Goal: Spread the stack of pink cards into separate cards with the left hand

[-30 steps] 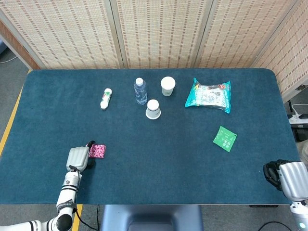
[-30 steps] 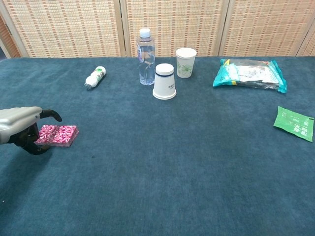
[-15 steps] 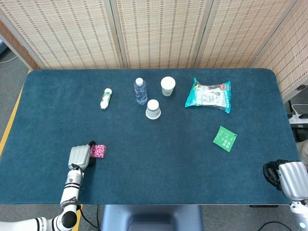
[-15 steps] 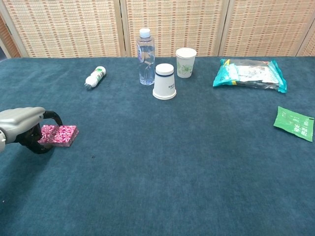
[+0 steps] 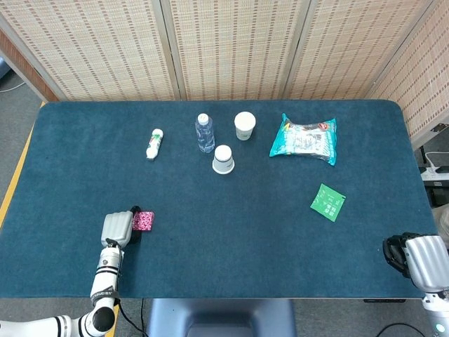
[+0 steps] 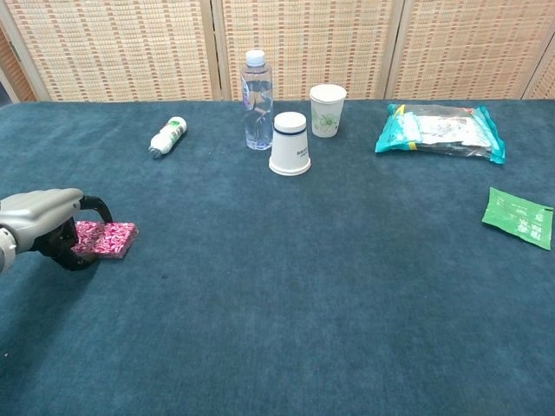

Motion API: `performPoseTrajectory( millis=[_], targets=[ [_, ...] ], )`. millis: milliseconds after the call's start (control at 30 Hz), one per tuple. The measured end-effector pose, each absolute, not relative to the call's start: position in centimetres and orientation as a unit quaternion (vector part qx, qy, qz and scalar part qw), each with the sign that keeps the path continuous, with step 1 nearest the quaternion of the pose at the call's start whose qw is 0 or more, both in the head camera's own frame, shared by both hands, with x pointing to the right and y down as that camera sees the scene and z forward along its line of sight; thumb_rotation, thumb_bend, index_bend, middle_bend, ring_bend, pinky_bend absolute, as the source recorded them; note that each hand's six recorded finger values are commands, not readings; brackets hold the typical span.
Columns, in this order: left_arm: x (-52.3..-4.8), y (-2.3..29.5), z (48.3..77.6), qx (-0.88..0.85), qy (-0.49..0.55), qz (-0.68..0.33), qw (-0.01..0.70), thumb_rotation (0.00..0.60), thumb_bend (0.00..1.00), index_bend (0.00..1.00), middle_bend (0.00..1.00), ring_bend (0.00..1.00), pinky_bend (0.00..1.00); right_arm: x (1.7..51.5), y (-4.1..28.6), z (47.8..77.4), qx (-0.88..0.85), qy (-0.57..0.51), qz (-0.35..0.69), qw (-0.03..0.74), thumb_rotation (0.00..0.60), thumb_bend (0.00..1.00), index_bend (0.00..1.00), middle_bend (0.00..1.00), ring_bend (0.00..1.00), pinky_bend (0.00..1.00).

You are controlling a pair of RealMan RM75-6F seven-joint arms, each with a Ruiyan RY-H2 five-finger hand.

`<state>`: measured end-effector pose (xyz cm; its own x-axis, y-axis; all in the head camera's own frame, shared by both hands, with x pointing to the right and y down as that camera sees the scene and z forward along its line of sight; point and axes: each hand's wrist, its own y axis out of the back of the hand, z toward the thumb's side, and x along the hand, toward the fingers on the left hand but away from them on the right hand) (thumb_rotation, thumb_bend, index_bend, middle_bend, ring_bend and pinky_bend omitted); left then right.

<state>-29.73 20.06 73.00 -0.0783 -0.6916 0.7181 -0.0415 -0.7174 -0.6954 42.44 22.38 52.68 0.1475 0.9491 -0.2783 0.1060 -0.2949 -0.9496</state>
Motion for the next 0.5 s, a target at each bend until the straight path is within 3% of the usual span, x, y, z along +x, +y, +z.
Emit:
performPoseTrajectory(
  millis=[200, 500],
  targets=[
    [-29.72, 20.11, 72.90, -0.635, 0.297, -0.671, 0.241, 0.600, 0.37, 0.39, 1.00, 1.00, 1.00, 42.42, 22.42, 52.69, -0.630, -0.418, 0.501, 0.421, 0.600, 0.54, 1.00, 0.92, 0.85, 0.97],
    [-30.14, 20.32, 72.32, -0.635, 0.299, -0.668, 0.249, 0.600, 0.37, 0.42, 1.00, 1.00, 1.00, 42.40, 22.43, 52.78, -0.630, -0.416, 0.502, 0.421, 0.600, 0.55, 1.00, 0.92, 0.85, 0.97]
  ],
)
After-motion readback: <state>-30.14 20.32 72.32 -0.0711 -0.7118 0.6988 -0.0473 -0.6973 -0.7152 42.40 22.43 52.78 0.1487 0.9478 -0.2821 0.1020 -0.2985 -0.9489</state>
